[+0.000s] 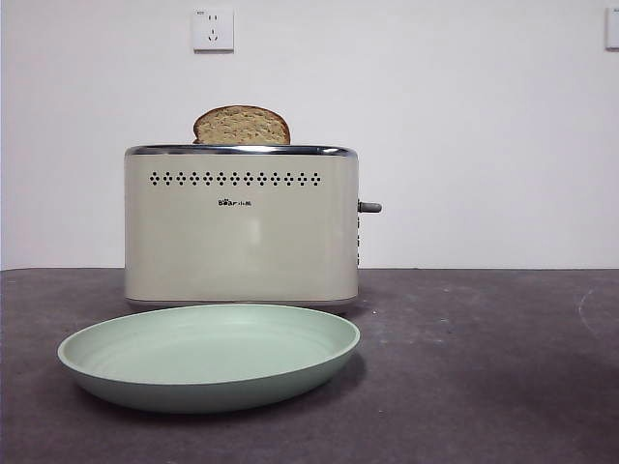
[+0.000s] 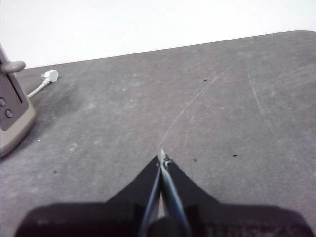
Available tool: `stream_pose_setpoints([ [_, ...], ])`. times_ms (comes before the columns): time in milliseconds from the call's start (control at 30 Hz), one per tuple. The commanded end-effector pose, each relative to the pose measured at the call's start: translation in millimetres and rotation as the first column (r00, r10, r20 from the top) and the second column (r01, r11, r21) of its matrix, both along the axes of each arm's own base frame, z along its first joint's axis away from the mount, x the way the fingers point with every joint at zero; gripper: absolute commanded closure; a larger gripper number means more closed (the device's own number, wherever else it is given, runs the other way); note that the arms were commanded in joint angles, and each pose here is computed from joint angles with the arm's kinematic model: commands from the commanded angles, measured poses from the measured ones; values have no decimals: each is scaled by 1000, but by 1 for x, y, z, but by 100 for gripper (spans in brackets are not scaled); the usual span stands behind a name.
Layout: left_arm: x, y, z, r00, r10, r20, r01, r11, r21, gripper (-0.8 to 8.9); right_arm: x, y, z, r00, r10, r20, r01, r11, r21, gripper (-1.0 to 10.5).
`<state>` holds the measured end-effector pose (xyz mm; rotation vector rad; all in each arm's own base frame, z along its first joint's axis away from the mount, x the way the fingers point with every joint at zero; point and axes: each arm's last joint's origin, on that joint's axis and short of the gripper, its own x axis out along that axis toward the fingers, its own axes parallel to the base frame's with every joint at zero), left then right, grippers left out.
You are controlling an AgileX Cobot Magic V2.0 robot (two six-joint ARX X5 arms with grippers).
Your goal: Take the bread from the toaster,put the bread on the plate,put the plate on the table
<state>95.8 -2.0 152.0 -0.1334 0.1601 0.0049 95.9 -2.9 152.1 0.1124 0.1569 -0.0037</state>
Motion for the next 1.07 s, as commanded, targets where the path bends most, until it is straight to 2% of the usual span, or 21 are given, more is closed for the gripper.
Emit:
stream_pose_setpoints([
  [33, 1, -1, -2, 1000, -11, 15, 12, 996, -85, 815, 0, 0, -2, 1000, -23, 1, 22, 984, 175, 946],
  [133, 1, -3, 1, 996, -83, 23, 86, 981, -171, 819, 1, 1, 4, 999, -34, 40, 18, 938, 347, 948],
  [233, -2, -5, 9, 992, -125, 25, 127, 951, -280, 819, -1, 4, 20, 991, 60, 121, -103, 912, 397, 958],
  [333, -6, -5, 28, 987, -150, 53, 159, 942, -296, 819, -4, 5, 45, 980, 110, 163, -166, 907, 386, 958],
  [467, -13, -6, 67, 977, -169, 130, 199, 940, -275, 819, -3, 6, 89, 969, 151, 195, -208, 926, 315, 958],
  [633, -12, -6, 124, 961, -213, 175, 239, 960, -145, 819, 15, 9, 156, 936, 307, 174, -339, 919, 202, 958],
  [767, -3, -8, 169, 949, -266, 171, 287, 950, -119, 819, 35, 11, 203, 897, 419, 142, -437, 888, 144, 957],
  [867, 9, -10, 203, 937, -320, 137, 336, 934, -120, 819, 50, 13, 234, 859, 495, 134, -510, 849, 135, 945],
  [967, 27, -13, 235, 908, -409, 89, 417, 903, -106, 818, 64, 14, 257, 817, 560, 136, -576, 807, 133, 939],
  [1000, 35, -14, 244, 896, -440, 67, 444, 890, -103, 817, 69, 14, 263, 809, 572, 136, -587, 799, 133, 924],
  [1067, 50, -16, 258, 872, -488, 25, 488, 868, -94, 813, 77, 14, 272, 810, 572, 131, -586, 799, 137, 811],
])
